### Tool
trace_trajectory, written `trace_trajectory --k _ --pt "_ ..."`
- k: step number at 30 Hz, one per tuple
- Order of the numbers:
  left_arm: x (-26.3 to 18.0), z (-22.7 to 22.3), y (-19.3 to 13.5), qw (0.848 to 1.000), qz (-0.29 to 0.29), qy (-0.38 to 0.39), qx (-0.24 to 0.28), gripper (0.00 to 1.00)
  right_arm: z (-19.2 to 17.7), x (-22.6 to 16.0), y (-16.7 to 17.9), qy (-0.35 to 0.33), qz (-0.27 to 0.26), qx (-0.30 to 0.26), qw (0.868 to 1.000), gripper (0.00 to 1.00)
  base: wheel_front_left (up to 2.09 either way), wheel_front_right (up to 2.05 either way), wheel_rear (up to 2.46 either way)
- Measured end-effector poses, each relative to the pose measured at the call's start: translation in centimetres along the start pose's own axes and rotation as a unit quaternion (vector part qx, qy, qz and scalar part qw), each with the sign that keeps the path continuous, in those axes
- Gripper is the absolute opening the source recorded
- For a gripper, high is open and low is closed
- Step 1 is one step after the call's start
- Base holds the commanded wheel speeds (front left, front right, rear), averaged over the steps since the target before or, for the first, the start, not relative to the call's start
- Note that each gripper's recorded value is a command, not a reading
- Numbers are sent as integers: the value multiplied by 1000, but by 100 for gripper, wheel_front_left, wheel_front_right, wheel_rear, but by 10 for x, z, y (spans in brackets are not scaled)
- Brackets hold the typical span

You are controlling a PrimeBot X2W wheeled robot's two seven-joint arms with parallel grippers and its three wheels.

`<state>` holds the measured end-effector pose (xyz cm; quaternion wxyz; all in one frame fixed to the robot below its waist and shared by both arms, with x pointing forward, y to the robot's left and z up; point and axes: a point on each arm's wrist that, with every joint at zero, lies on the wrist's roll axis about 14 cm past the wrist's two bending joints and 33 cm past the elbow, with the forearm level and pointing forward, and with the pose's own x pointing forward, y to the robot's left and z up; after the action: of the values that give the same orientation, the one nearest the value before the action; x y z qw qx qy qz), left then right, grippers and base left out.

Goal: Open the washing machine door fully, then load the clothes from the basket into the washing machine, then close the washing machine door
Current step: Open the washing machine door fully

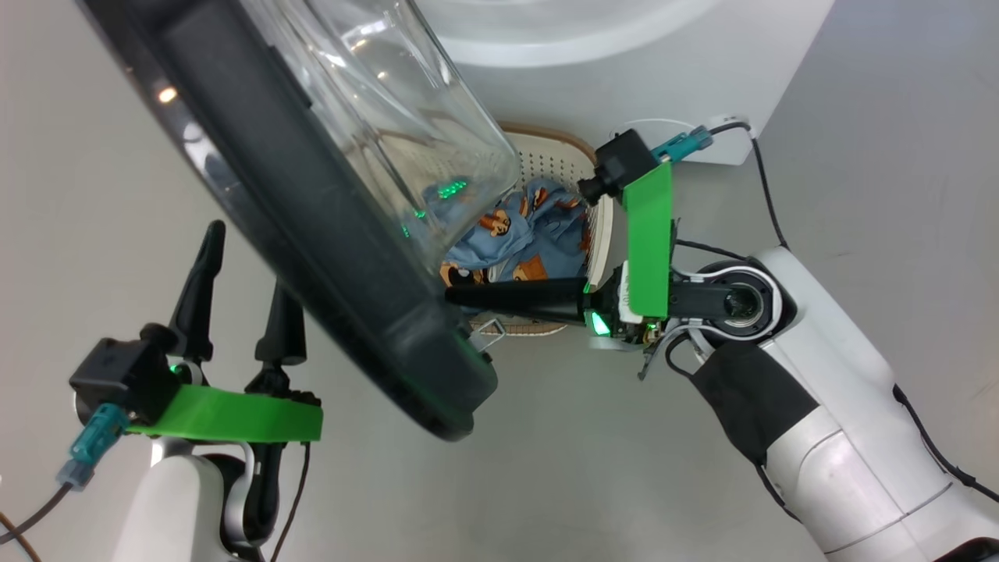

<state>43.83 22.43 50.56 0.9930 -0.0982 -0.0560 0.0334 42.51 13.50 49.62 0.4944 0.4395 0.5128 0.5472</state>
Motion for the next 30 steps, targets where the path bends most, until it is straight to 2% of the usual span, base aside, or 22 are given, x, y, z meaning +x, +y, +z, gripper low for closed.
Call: trace_trajectory --k 10,30 --pt "-5 12 -1 1000 -2 -14 -1 100 16 -33 11 -80 -4 -6 997 0 0 0 0" --pt "-31 25 -8 1000 -15 -22 -6 100 -11 -81 26 -187 0 7 982 0 0 0 0"
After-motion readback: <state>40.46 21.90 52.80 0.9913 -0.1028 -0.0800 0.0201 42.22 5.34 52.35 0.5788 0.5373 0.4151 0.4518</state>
